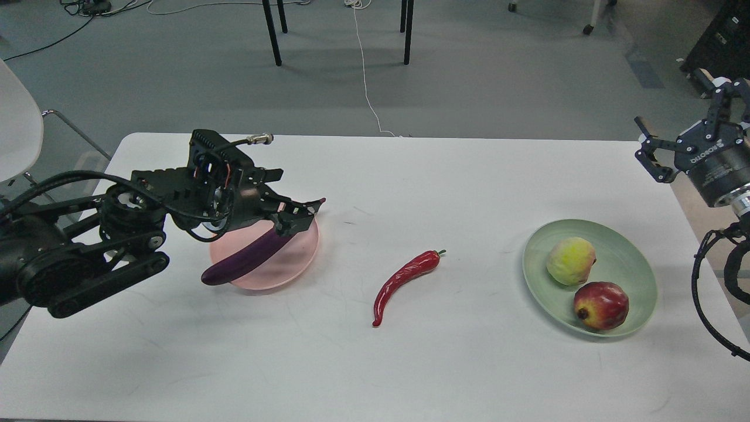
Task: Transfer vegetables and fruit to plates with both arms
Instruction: 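Move the left hand to the red chili pepper, then grasp the red chili pepper and place it on the pink plate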
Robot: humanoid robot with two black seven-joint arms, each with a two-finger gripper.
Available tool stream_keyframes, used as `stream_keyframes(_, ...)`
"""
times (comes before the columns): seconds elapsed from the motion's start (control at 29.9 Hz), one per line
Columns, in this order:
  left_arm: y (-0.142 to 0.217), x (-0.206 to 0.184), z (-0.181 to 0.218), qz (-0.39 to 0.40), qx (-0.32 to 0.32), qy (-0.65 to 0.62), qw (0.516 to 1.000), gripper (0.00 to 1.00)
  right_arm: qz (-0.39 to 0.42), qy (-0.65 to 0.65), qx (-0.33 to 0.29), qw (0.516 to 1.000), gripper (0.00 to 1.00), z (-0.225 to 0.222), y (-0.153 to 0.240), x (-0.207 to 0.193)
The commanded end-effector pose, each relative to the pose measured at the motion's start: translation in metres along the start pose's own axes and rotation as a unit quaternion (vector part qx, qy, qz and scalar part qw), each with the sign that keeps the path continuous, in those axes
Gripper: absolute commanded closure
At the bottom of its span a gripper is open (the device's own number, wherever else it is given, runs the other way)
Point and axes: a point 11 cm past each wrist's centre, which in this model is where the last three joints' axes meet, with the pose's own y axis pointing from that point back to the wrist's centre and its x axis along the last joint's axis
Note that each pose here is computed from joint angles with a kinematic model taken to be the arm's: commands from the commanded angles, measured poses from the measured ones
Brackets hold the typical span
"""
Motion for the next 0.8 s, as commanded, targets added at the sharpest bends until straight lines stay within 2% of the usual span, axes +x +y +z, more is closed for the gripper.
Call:
stream_keyframes(0.0, -0.023, 0.024, 0.044, 0.022, -0.051, -0.013, 0.998, 0.07, 0.023, 0.017, -0.002, 1.0, 0.02, -0.01, 0.014, 0.017)
stream_keyframes(0.13, -0.047, 0.028, 0.091, 0.027, -0.093, -0.039, 0.995, 0.08, 0.049, 0.036, -0.009, 0.998, 0.02, -0.017, 0.036, 0.036)
stream_keyframes(0.33, -0.081, -0.003, 0.133, -0.011, -0.112, -0.102, 0.988, 0.1, 0.069, 0.043, -0.028, 0.996, 0.02, -0.009, 0.055, 0.049)
stream_keyframes(0.44, -0.093, -0.02, 0.137, -0.033, -0.106, -0.101, 0.989, 0.1, 0.069, 0.04, -0.031, 0.996, 0.02, -0.007, 0.057, 0.049)
stream_keyframes(0.6, -0.098, -0.047, 0.123, -0.061, -0.082, -0.092, 0.99, 0.14, 0.065, 0.038, -0.03, 0.997, 0.02, -0.006, 0.055, 0.046)
stream_keyframes(0.77, -0.095, -0.071, 0.117, -0.079, -0.075, -0.088, 0.99, 0.31, 0.064, 0.036, -0.024, 0.997, 0.02, -0.009, 0.053, 0.045)
